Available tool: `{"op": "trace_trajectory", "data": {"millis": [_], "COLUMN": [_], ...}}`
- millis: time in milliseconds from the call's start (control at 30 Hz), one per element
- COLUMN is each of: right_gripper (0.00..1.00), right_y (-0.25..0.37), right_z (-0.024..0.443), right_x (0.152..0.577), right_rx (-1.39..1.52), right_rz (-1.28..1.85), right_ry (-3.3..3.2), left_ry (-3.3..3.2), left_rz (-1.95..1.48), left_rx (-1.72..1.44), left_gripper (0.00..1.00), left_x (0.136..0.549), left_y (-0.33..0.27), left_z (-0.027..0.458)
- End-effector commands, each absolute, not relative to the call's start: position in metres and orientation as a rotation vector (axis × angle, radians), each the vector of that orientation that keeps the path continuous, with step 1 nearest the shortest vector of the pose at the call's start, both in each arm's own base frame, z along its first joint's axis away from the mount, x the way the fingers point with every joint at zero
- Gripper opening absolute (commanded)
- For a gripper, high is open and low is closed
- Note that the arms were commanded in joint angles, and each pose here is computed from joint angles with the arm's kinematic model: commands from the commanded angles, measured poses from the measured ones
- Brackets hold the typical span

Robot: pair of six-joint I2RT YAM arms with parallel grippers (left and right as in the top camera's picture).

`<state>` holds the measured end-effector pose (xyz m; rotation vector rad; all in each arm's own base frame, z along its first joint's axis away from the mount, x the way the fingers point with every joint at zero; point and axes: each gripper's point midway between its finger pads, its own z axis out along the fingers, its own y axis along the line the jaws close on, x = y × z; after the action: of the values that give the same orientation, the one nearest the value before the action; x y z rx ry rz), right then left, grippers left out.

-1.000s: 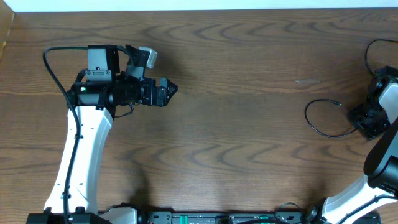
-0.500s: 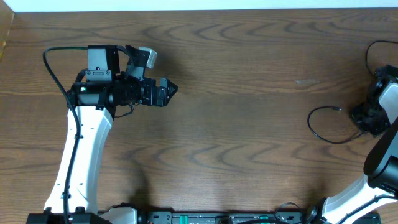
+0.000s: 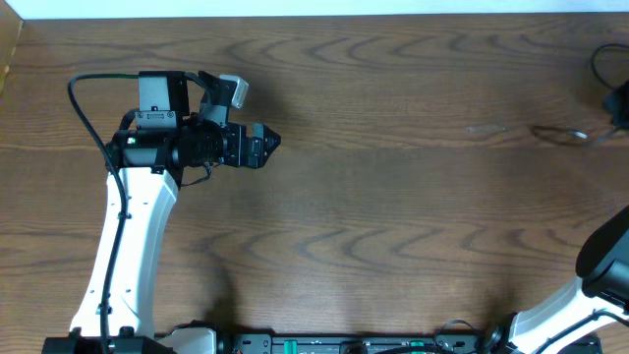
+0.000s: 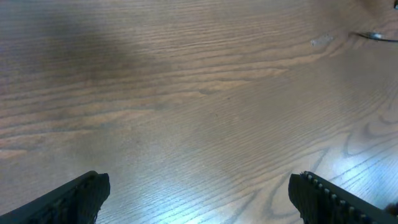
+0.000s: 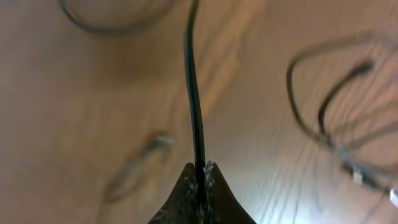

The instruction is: Untangle cables

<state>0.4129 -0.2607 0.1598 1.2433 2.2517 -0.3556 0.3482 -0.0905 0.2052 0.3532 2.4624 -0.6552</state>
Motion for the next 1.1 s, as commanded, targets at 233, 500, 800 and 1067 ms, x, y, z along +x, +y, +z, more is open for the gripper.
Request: {"op": "trace_trajectory", "data": {"millis": [233,500,800,1067], "right_gripper": [0.01,0.01,0.01,0.01], "right_y": [-0.353,-0.380,-0.385,-0.401], "right_z": [0.201,0.125,0.068,0.045], "right_x": [0.409,0.420,0.428,0.409], "right_rx": [1.197,1.248,1.310,1.374], "right_rz": [-0.505,-0.517,-0.513,-0.539], "right_ry": [2.150,2.269,2.341,2.363], "left_ry": [2.458,2.455,2.457,2.456], "left_rz": [-0.673,-0.672,-0.677,-0.676], "left_rx": [0.379,0.379,0.361,0.362], "left_gripper": [0.98,0.98,0.98,0.98], "left_x": [0.347,0.348,0.349,0.349], "left_y": [-0.094,-0.094,-0.093,-0.093], "left_z": [0.204,0.205,0.205,0.205]}}
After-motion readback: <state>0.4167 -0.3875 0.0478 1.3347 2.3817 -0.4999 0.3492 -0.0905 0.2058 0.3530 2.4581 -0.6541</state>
